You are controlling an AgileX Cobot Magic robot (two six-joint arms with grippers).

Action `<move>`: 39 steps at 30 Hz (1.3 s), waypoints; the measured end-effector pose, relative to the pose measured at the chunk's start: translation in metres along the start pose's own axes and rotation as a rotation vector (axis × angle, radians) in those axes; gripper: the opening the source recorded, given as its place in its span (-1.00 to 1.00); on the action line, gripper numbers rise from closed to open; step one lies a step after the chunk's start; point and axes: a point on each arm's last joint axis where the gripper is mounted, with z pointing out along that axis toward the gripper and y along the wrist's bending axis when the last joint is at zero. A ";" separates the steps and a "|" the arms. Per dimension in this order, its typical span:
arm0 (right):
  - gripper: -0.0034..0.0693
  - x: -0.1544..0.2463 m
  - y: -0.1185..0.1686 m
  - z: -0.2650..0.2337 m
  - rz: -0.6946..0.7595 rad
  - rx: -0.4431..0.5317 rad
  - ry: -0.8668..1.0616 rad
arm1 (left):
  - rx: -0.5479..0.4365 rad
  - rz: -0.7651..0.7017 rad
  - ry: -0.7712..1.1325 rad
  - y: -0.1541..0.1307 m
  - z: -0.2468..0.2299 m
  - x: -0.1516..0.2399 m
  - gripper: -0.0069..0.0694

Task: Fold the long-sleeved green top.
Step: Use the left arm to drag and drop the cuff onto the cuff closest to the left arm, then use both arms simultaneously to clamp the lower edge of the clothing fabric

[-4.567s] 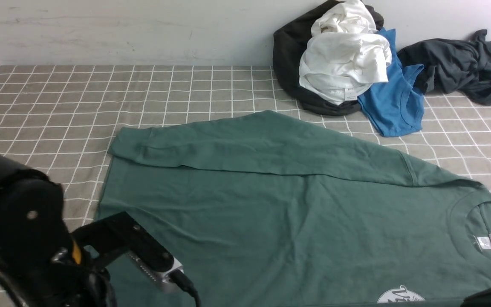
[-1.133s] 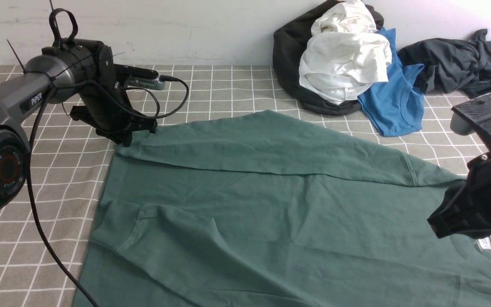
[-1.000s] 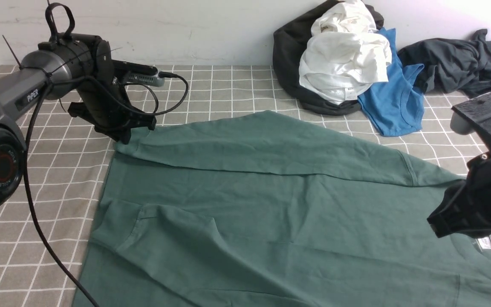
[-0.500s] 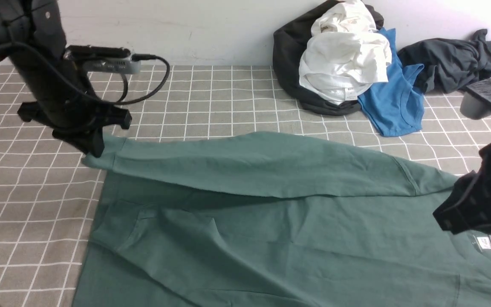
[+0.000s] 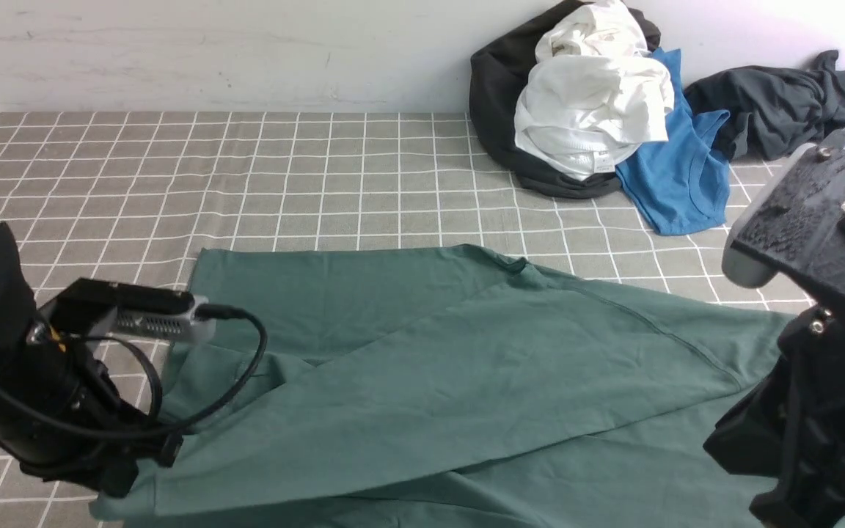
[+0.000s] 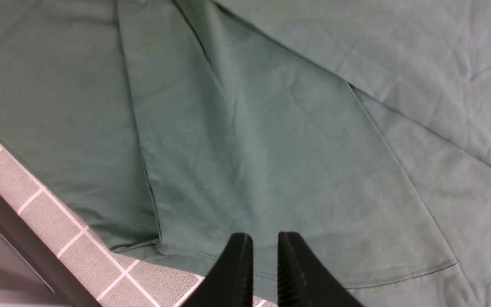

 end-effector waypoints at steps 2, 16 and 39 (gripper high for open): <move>-0.67 0.000 0.000 0.000 0.002 -0.004 -0.001 | -0.001 -0.001 0.006 0.000 0.003 0.003 -0.62; -0.67 -0.001 0.006 -0.001 0.029 -0.063 -0.016 | 0.041 0.550 0.157 -0.082 -0.001 0.045 0.59; -0.67 -0.001 0.006 -0.001 0.030 -0.064 -0.016 | -0.140 1.115 0.125 -0.120 0.050 0.127 0.60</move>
